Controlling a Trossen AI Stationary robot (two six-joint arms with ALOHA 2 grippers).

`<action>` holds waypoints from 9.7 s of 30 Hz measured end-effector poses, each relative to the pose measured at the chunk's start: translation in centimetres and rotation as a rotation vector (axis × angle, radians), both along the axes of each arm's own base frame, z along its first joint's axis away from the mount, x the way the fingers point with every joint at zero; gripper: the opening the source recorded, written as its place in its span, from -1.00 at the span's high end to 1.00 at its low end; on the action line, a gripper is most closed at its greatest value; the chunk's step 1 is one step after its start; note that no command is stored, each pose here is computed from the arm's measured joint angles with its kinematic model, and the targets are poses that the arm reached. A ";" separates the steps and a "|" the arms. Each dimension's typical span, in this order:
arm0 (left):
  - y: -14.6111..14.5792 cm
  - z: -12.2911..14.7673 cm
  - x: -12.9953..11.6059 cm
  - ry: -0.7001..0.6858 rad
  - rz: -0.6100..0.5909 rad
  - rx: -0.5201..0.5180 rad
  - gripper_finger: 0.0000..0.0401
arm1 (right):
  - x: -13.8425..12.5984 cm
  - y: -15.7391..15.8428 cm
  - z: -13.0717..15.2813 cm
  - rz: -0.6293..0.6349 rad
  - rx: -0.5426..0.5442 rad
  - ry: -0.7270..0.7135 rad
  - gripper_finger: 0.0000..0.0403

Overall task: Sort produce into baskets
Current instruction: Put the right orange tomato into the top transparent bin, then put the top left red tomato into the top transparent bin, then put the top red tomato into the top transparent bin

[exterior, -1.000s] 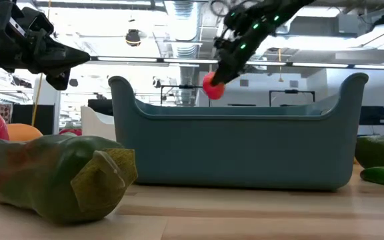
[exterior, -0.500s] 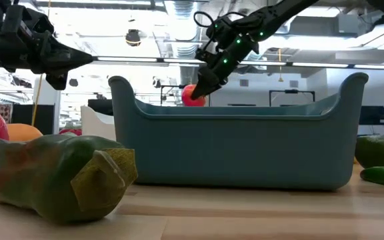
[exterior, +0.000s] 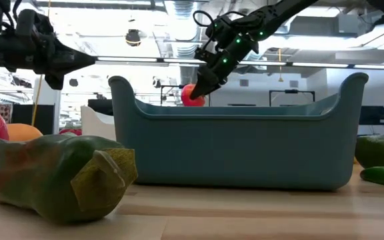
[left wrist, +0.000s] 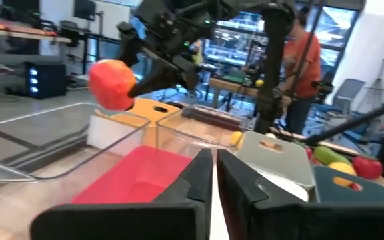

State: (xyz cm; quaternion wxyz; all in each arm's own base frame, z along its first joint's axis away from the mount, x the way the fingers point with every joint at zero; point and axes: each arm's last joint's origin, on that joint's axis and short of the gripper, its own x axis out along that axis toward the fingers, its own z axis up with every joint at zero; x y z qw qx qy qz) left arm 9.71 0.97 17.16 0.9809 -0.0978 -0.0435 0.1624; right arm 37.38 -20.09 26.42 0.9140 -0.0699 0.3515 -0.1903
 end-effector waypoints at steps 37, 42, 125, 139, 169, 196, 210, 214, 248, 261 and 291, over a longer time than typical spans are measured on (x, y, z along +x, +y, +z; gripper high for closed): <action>0.9 10.9 -3.2 0.092 0.382 -0.079 -0.22 | -2.0 1.6 7.4 -0.046 -0.103 -0.003 -0.93; 1.1 13.1 -2.4 0.286 0.436 -0.131 -0.22 | -5.1 2.8 10.6 -0.063 -0.090 -0.017 -0.93; 10.2 -1.2 12.4 1.735 0.422 -0.491 -0.71 | -16.7 14.9 8.9 0.142 0.117 -0.122 -0.93; 10.3 -1.2 12.6 1.712 0.429 -0.470 -0.18 | -16.7 14.9 8.8 0.142 0.120 -0.110 -0.93; 11.3 15.1 14.9 0.851 0.322 -0.067 -0.28 | -18.1 15.2 8.3 0.081 0.209 -0.034 -0.93; 18.0 7.5 18.9 1.018 0.345 -0.061 -0.60 | -18.1 17.7 7.8 0.110 0.316 0.018 -0.93; 17.9 7.5 19.0 1.028 0.332 -0.044 -0.93 | -20.0 21.8 6.3 -0.033 0.578 0.230 -0.93; 17.9 7.5 19.0 1.027 0.334 -0.046 -0.92 | -20.0 23.2 6.1 -0.035 0.623 0.244 -0.93; 17.9 7.5 19.0 1.026 0.335 -0.047 -0.92 | -15.7 31.9 -4.5 -0.022 0.316 0.979 -0.93; 17.8 7.5 19.0 1.023 0.337 -0.052 -0.92 | -16.0 31.3 -7.5 0.010 0.243 1.115 -0.93; 17.3 11.1 20.0 1.009 0.264 -0.035 -0.92 | -16.5 29.0 -5.2 -0.038 0.368 1.068 -0.45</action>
